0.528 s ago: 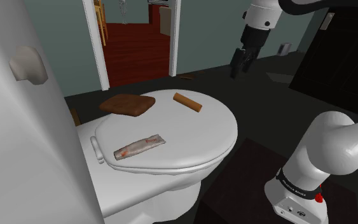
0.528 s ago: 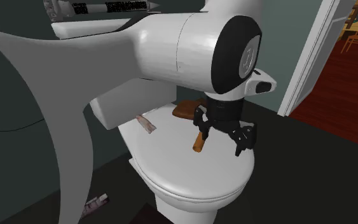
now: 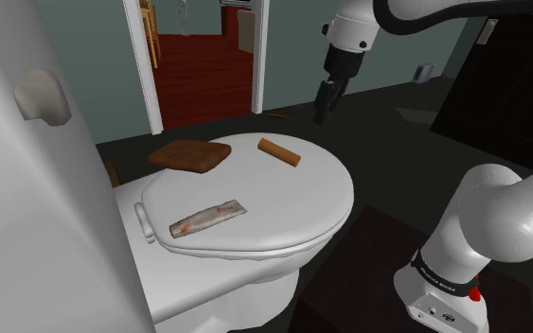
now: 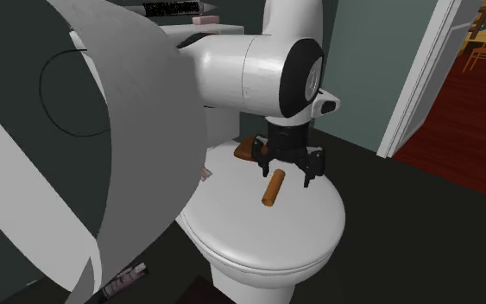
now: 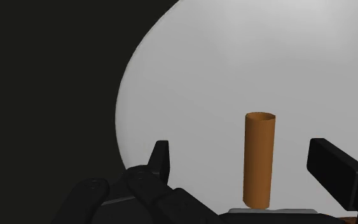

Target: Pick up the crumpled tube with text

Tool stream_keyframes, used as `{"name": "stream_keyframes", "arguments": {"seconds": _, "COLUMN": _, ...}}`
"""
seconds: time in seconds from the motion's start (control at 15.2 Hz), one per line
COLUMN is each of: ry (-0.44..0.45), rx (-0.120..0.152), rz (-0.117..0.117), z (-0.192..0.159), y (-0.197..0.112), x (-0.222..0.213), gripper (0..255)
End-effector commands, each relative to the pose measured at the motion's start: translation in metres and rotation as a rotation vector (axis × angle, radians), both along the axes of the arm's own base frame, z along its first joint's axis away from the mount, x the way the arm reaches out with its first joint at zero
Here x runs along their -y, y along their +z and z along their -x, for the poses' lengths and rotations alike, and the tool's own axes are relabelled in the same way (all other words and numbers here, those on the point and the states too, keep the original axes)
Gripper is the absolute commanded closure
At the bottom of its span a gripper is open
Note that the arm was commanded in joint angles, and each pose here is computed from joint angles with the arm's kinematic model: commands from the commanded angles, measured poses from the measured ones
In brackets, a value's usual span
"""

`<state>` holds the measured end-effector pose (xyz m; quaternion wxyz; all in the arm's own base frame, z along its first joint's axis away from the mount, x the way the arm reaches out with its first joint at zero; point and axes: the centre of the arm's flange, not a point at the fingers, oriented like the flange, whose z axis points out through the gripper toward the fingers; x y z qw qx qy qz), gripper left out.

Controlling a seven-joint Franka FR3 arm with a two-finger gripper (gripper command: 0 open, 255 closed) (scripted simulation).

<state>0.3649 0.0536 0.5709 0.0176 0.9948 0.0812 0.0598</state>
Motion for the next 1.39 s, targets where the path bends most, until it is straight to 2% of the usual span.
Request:
{"name": "stream_keyframes", "arguments": {"seconds": 0.0, "ry": 0.084, "rx": 0.003, "rz": 0.003, "z": -0.014, "y": -0.008, "x": -0.018, "gripper": 0}}
{"name": "stream_keyframes", "arguments": {"seconds": 0.66, "ry": 0.491, "rx": 0.017, "rz": 0.016, "z": -0.062, "y": -0.042, "x": -0.128, "gripper": 0}}
{"name": "stream_keyframes", "arguments": {"seconds": 1.32, "ry": 0.898, "rx": 0.031, "rz": 0.029, "z": -0.063, "y": -0.077, "x": -0.248, "gripper": 0}}
